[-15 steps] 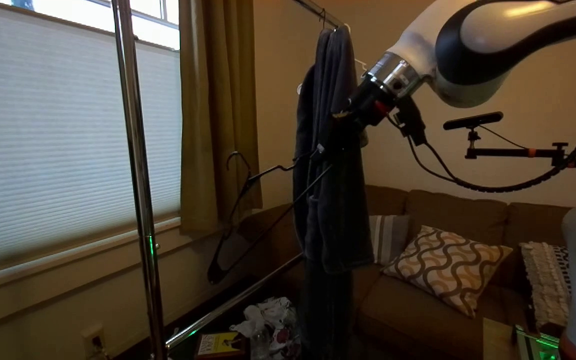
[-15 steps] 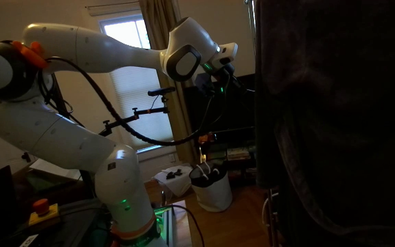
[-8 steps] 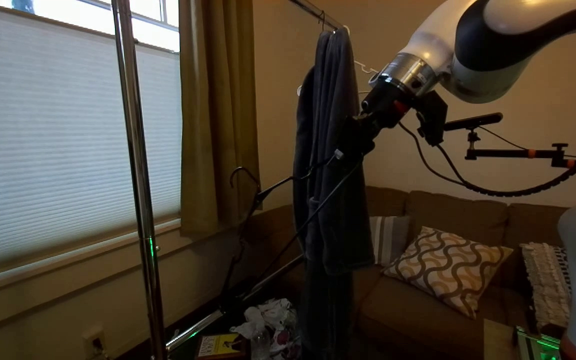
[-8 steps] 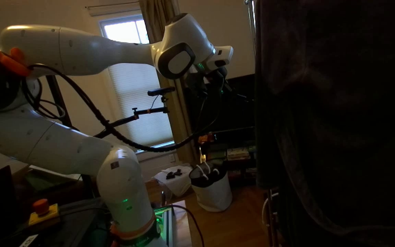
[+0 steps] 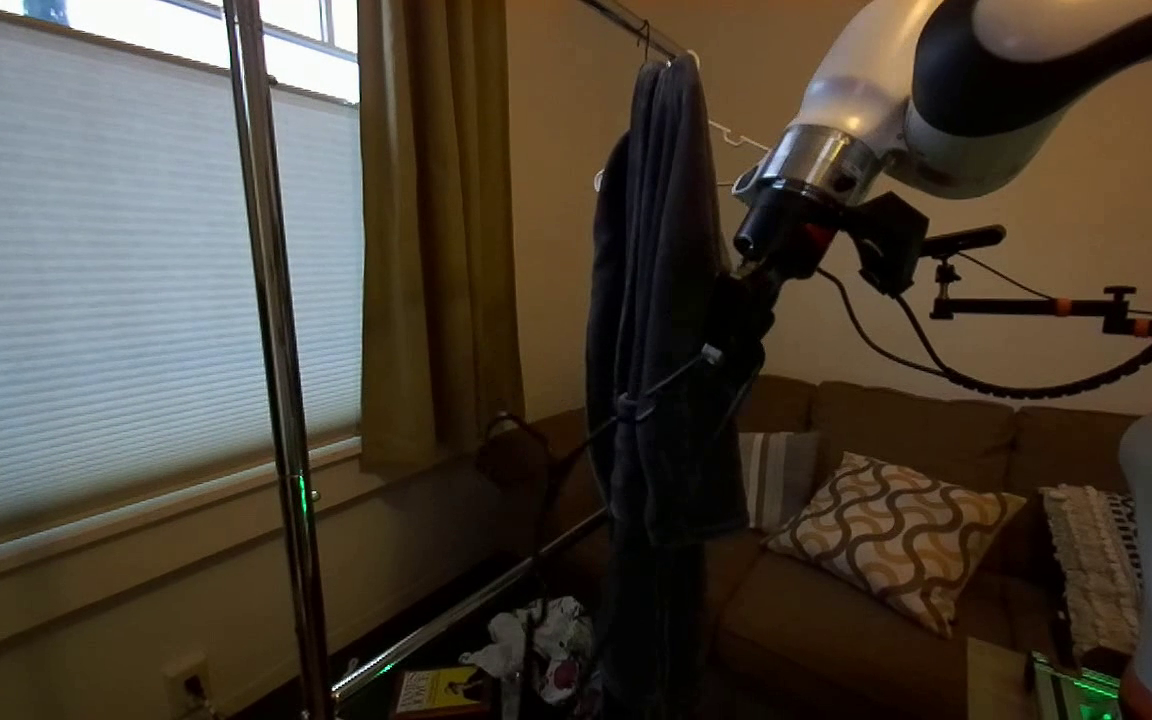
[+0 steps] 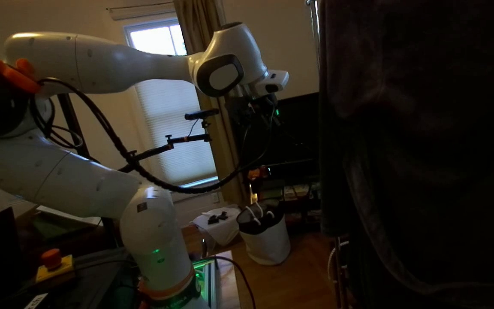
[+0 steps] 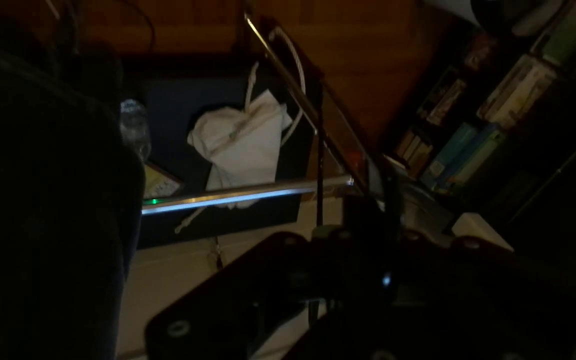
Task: Move the black hanger to the bottom rail.
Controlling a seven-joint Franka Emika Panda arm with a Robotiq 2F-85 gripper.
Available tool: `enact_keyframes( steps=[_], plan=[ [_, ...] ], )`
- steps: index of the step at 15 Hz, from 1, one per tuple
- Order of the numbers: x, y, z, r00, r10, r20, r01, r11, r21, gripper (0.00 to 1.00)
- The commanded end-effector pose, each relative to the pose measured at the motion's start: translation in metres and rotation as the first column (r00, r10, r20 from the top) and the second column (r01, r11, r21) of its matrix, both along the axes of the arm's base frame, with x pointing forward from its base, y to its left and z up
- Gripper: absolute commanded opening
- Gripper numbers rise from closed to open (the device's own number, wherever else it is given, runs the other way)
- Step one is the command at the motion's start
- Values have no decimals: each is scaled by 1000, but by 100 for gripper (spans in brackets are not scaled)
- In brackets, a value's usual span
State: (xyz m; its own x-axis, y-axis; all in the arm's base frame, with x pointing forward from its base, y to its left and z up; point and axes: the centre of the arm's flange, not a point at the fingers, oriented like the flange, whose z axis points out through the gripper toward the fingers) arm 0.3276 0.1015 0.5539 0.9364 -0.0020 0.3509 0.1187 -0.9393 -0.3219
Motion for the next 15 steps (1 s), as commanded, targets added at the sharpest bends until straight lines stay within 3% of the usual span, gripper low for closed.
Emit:
enact_keyframes(
  steps=[1,4,7,8,9,12,13,15],
  plan=[
    [-17,8,-25,997,19,-81,-28,993,-113,1],
    [-6,37,-73,998,46,48,-39,990,-137,1],
    [2,75,-100,981,100,169,-74,985,-154,1],
    [-7,53,-71,989,74,130,-55,988,-145,1],
    [-7,60,-79,987,83,135,-62,986,-152,6],
    [-3,56,-74,988,72,137,-52,989,-140,6],
    [-2,54,-72,988,68,139,-49,989,-136,1],
    [8,64,-108,993,84,88,-70,986,-150,1]
  ],
)
